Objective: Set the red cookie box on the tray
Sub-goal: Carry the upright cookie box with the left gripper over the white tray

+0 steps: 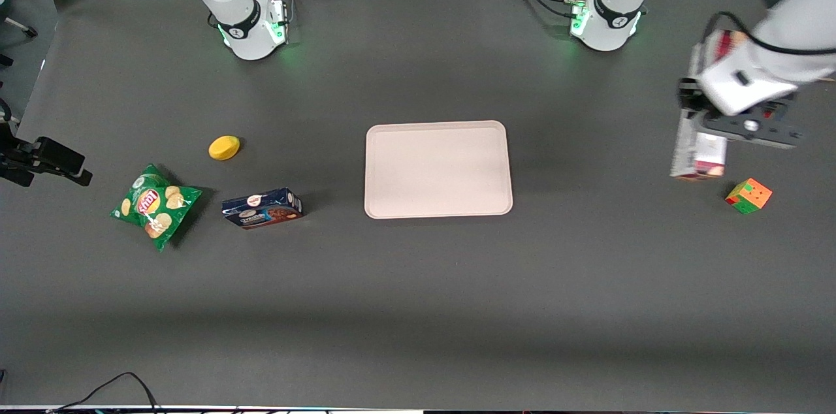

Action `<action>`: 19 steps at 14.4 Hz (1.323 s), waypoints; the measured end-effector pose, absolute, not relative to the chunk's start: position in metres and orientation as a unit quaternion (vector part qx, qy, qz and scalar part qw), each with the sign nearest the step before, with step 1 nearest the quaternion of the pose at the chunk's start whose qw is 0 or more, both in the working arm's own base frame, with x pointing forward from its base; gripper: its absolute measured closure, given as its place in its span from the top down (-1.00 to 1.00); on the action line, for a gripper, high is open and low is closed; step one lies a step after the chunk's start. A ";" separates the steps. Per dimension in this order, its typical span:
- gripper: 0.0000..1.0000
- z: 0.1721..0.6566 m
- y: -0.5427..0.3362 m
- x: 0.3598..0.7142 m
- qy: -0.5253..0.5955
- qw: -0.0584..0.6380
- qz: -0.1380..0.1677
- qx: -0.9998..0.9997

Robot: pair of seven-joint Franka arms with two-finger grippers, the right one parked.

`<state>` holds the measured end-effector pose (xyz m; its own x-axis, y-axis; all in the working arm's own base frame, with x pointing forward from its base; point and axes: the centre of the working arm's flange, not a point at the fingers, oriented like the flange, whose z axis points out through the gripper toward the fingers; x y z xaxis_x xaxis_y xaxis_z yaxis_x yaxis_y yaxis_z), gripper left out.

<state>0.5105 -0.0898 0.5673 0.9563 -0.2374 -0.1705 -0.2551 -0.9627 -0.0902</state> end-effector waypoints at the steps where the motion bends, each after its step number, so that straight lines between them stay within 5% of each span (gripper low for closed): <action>1: -0.44 0.569 -0.118 0.504 0.106 0.063 0.079 -0.989; 7: -0.44 0.566 -0.232 0.466 0.021 0.023 0.084 -0.996; 11: -0.44 0.554 -0.296 0.446 -0.002 0.005 0.062 -0.998; 19: -0.44 0.426 -0.368 0.396 -0.034 -0.018 0.031 -0.999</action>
